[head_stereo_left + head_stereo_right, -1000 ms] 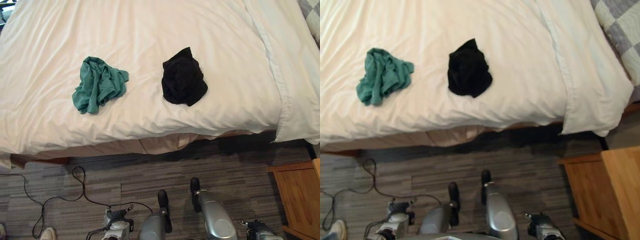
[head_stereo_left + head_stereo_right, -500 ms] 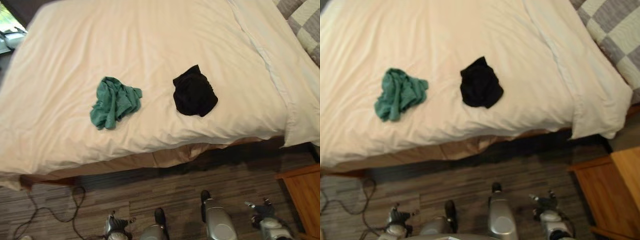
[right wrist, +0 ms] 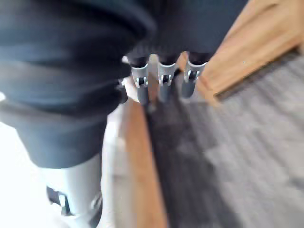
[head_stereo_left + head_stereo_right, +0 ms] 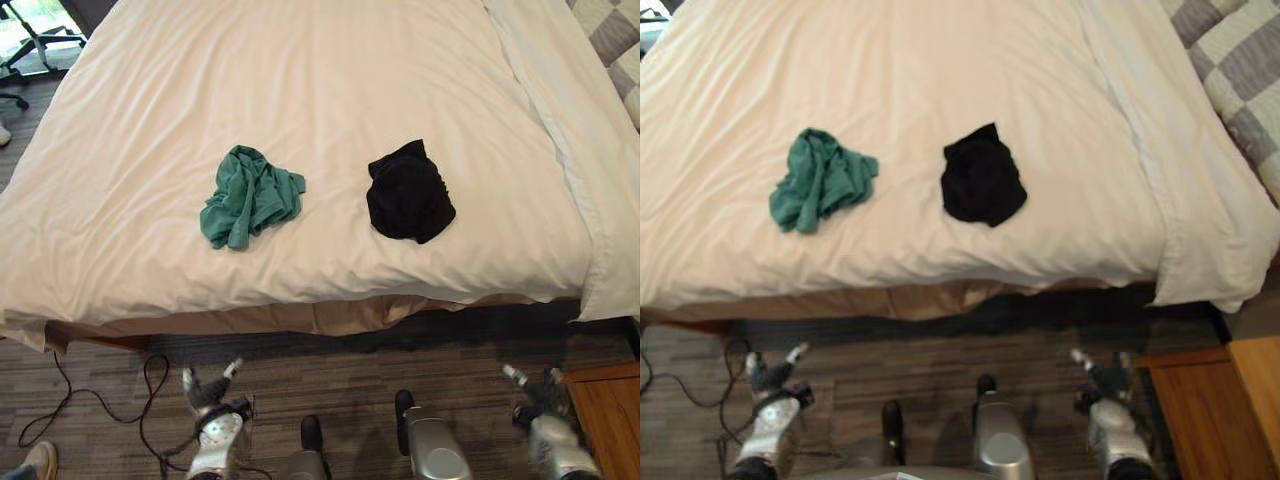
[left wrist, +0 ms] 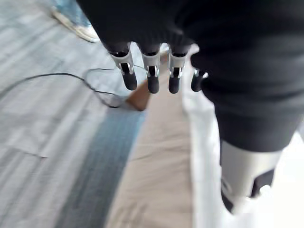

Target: Tidy up the quilt and then pick up the clothes from the bed and put them into the laundry hamper.

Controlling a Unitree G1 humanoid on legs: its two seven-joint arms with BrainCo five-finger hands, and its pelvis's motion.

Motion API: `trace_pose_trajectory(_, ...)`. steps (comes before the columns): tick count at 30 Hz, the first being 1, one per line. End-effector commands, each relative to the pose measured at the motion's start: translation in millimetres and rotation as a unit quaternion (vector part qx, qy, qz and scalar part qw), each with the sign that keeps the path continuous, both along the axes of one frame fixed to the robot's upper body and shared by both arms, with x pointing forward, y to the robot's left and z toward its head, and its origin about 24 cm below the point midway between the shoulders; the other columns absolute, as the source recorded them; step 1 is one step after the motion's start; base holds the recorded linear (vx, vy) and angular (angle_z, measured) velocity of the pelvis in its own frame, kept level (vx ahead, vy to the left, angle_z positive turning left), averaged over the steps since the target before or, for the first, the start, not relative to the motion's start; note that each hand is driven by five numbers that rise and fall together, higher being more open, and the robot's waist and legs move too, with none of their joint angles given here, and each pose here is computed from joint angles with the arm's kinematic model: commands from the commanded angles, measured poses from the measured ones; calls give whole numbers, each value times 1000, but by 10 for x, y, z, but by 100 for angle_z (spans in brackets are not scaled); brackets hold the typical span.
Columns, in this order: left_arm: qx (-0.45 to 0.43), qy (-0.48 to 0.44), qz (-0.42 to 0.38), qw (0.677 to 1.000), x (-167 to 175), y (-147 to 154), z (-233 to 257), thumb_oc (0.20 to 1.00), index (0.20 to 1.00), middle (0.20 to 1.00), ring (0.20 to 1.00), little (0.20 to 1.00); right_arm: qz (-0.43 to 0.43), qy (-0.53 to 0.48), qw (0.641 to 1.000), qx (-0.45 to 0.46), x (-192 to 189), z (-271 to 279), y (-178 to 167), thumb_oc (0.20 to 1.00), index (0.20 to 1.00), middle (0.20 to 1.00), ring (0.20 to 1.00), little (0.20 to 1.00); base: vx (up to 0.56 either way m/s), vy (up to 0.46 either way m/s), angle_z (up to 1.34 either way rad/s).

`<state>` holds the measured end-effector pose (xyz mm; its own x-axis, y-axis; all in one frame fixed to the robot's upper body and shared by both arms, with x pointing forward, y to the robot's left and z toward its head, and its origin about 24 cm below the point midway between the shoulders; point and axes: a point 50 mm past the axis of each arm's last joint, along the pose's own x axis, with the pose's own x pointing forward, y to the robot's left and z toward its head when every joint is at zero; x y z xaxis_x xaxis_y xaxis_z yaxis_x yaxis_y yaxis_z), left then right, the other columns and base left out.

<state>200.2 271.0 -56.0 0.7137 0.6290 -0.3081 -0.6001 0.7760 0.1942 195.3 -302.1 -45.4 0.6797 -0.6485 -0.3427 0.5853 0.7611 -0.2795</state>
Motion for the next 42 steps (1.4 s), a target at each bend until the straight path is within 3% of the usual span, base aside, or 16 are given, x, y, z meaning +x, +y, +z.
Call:
trace_pose_trajectory(1, 148, -108, -21, 983, 378, 399, 899, 1000, 1000, 1000, 1000, 1000, -9, -69, 991, -116, 138, 559, -183, 1000, 1000, 1000, 1000, 1000, 64, 67, 11)
trace_pose_trajectory(3, 229, -170, -41, 958, 455, 465, 1527, 1000, 1000, 1000, 1000, 1000, 14, -127, 976, -175, 267, 1098, -308, 1000, 1000, 1000, 1000, 1000, 61, 80, 18)
trace_pose_trajectory(6, 299, -204, -57, 930, 473, 493, 2013, 1000, 1000, 1000, 1000, 1000, 57, -148, 962, -221, 429, 1565, -382, 1000, 1000, 1000, 1000, 1000, 119, 66, 5)
trace_pose_trajectory(9, 354, -206, -78, 909, 532, 503, 2241, 1000, 1000, 1000, 1000, 1000, 95, -132, 948, -274, 587, 1804, -365, 1000, 1000, 1000, 1000, 1000, 159, 40, 3)
trace_pose_trajectory(14, 362, -203, -84, 906, 560, 514, 2281, 1000, 1000, 1000, 1000, 1000, 104, -128, 947, -278, 632, 1844, -358, 1000, 1000, 1000, 1000, 1000, 66, 3, 3)
trace_pose_trajectory(16, 397, -170, -119, 894, 759, 508, 2416, 1000, 1000, 1000, 1000, 1000, 136, -94, 938, -304, 830, 1948, -296, 1000, 1000, 1000, 1000, 1000, 156, -163, 2)
trace_pose_trajectory(17, 513, -167, -144, 830, 1529, 299, 3322, 1000, 1000, 1000, 1000, 1000, 154, -125, 916, -348, 1653, 2752, -20, 1000, 1000, 1000, 1000, 1000, -130, -355, -1)
trace_pose_trajectory(22, 577, -226, -117, 776, 1762, -87, 4142, 1000, 1000, 1000, 1000, 1000, 140, -180, 905, -360, 1985, 3367, 320, 1000, 1000, 1000, 1000, 1000, -207, -299, -8)
trace_pose_trajectory(28, 607, -224, -111, 754, 1844, -389, 4376, 1000, 1000, 1000, 1000, 1000, 143, -212, 903, -345, 2140, 3663, 752, 1000, 1000, 1000, 1000, 1000, -39, -191, -19)
trace_pose_trajectory(33, 626, -163, -57, 761, 1912, -402, 4318, 1000, 1000, 1000, 1000, 1000, 162, -228, 893, -353, 2216, 3693, 1089, 1000, 1000, 1000, 1000, 1000, -65, -67, -2)
trace_pose_trajectory(36, 648, -145, -34, 747, 1907, -400, 4336, 1000, 1000, 1000, 1000, 1000, 164, -236, 890, -355, 2222, 3733, 1193, 1000, 1000, 1000, 1000, 1000, -72, -10, -5)
trace_pose_trajectory(39, 693, -127, 18, 709, 1854, -420, 4477, 1000, 1000, 1000, 1000, 1000, 170, -251, 882, -360, 2214, 3854, 1392, 1000, 1000, 1000, 1000, 1000, -64, 46, 0)
trace_pose_trajectory(42, 704, -104, 42, 701, 1823, -400, 4553, 1000, 1000, 1000, 1000, 1000, 176, -251, 880, -363, 2210, 3895, 1479, 1000, 1000, 1000, 1000, 1000, -56, 74, 2)
